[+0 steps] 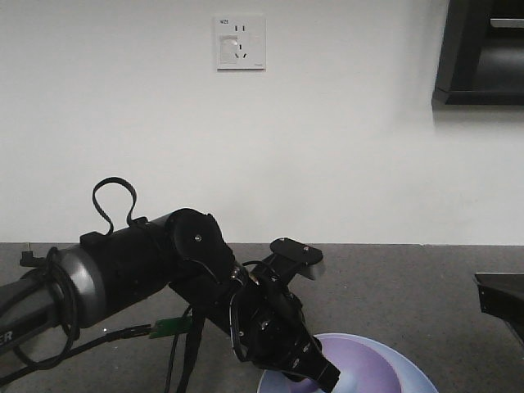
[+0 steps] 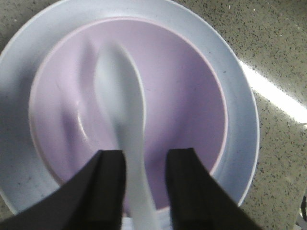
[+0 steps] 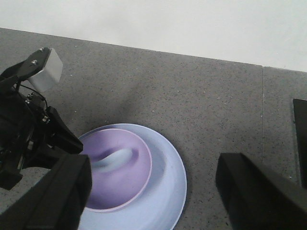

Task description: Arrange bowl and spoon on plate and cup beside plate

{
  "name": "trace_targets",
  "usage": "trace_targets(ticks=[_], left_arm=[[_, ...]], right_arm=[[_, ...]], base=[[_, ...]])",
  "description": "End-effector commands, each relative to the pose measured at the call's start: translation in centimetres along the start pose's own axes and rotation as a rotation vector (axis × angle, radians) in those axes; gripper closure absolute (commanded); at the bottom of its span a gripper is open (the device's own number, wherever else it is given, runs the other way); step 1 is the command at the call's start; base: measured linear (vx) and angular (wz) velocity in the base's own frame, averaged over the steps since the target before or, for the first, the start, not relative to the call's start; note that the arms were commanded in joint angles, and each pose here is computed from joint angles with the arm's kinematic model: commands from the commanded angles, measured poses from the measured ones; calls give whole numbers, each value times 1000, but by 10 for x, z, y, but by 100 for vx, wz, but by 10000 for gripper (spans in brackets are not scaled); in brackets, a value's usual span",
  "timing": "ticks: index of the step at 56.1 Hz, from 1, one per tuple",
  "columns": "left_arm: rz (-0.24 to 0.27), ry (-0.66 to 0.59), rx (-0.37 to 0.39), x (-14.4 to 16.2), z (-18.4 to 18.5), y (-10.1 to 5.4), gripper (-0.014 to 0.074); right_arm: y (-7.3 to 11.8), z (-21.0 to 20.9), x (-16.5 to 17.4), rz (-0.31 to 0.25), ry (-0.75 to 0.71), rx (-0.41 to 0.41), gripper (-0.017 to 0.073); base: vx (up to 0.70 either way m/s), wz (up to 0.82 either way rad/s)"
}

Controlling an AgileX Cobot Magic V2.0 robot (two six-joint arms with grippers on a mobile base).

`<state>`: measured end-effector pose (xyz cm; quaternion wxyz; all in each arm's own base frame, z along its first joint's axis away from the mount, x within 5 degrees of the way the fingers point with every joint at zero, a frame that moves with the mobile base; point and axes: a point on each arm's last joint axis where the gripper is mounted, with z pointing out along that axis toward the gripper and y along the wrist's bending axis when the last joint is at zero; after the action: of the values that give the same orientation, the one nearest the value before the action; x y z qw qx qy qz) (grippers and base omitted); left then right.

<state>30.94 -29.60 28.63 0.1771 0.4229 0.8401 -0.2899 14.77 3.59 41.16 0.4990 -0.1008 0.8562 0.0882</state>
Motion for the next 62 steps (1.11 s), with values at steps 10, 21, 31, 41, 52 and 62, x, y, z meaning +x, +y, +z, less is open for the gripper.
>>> trace_targets(ticks=[10,21,31,41,52,62], left_arm=[[19,-133,9,-17,-33,-19,45],[108,-146,-91,-20,-77,-30,45],[83,-70,-399,-7,-139,-31,46],[-76,-68,-729,22,-208,-15,61],[-158,-96,-894,67,-261,-3,78],[-230,-75,-990,100,-266,26,78]], right_arm=[[1,-8,-14,-6,-110,3,-22],[1,-8,-14,-7,-110,4,-22],[1,-8,-14,-8,-110,4,-22],[0,-8,-14,-10,-109,6,-22],[0,-8,-14,-9,-107,6,-22],[0,-7,-15,-9,-105,6,-22]], base=[[0,0],[0,0],[0,0],[0,0],[0,0],[0,0]])
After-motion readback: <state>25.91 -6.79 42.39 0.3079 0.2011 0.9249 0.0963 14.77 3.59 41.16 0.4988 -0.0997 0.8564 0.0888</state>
